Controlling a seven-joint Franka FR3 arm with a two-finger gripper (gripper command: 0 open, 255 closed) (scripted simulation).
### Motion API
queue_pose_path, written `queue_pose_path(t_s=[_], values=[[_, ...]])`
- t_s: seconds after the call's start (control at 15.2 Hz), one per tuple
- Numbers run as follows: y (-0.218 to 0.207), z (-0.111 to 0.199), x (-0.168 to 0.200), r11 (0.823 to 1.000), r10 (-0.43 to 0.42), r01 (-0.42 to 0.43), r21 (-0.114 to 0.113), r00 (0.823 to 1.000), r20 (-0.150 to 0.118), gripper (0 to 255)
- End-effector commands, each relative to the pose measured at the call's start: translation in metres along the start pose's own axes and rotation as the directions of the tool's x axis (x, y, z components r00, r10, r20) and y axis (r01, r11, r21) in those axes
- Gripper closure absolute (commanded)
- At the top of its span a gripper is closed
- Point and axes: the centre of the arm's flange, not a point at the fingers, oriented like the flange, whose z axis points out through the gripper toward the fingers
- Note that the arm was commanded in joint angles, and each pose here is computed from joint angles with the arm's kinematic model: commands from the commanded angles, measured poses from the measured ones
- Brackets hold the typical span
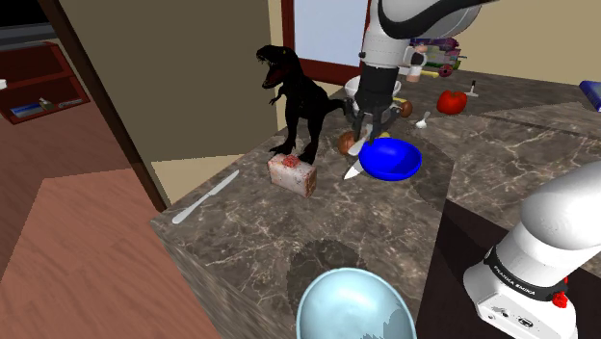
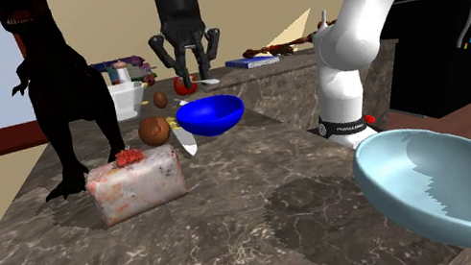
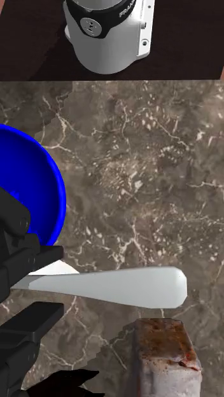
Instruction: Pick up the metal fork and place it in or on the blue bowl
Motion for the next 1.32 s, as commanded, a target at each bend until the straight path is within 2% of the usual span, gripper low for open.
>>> queue_pose_path(t_s=[0.0,0.4,1.06,1.25], values=[[0.017,-0.006,0.021,1.0,-0.001,0.001,0.0,1.0,0.001,255],[0.059,-0.013,0.084,1.0,-0.001,0.001,0.0,1.0,0.001,255],[0.06,0.04,0.092,1.0,-0.001,0.001,0.0,1.0,0.001,255],[0.06,0.043,0.092,1.0,-0.001,0.001,0.0,1.0,0.001,255]])
